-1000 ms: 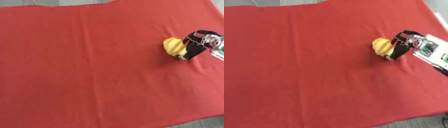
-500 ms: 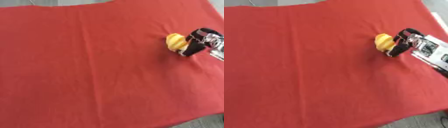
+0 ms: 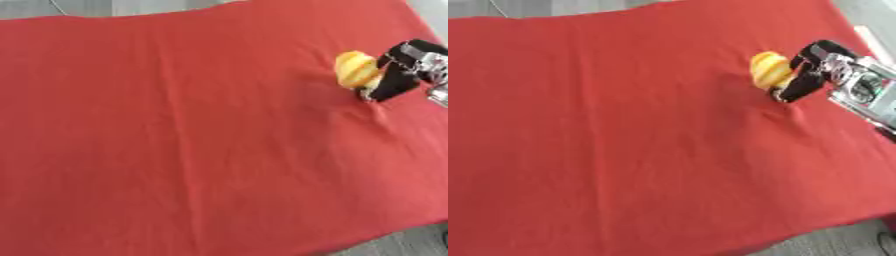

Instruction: Pick up the objects with one hand, pass them to the other hand, and then place them into the box on the other side of the table.

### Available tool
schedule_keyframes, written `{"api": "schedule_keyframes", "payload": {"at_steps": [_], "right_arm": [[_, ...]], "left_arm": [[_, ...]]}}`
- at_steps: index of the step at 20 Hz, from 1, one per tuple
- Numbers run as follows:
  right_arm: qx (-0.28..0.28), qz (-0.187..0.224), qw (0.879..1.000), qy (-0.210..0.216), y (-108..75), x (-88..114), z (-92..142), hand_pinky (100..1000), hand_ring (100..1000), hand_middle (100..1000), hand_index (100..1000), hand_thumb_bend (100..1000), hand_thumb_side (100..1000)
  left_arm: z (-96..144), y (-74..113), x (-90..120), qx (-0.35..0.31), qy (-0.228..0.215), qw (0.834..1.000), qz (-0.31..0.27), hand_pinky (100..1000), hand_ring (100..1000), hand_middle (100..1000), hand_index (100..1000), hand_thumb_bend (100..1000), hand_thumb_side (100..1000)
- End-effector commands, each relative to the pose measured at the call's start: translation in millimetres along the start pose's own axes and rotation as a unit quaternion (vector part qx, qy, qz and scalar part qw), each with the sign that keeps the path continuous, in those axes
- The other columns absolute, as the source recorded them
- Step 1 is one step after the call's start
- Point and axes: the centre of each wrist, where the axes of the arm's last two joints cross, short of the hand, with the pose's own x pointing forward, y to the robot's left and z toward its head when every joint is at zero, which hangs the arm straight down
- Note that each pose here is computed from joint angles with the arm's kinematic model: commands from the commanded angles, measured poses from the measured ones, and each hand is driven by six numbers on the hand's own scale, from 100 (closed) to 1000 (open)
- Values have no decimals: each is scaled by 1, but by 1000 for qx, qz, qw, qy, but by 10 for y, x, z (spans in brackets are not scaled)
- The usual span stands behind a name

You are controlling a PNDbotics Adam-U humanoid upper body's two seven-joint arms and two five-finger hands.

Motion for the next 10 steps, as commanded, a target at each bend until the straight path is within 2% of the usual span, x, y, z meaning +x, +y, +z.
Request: {"api": "schedule_keyframes", "payload": {"at_steps": [1,5,10], "right_arm": [[-44,-3,998,-41,-186,123,41,780,588,365,494,355,100],[-95,-24,989,-115,-246,231,50,783,569,356,491,353,100],[-165,-31,965,-203,-239,433,65,775,552,351,491,350,100]], "left_arm": [[-69,195,-51,13,-5,1000,-19,557,614,624,666,100,100],[-128,231,-9,19,-13,1000,-14,559,619,629,676,109,100],[-247,306,103,14,-56,998,-7,588,639,656,705,124,100]]}}
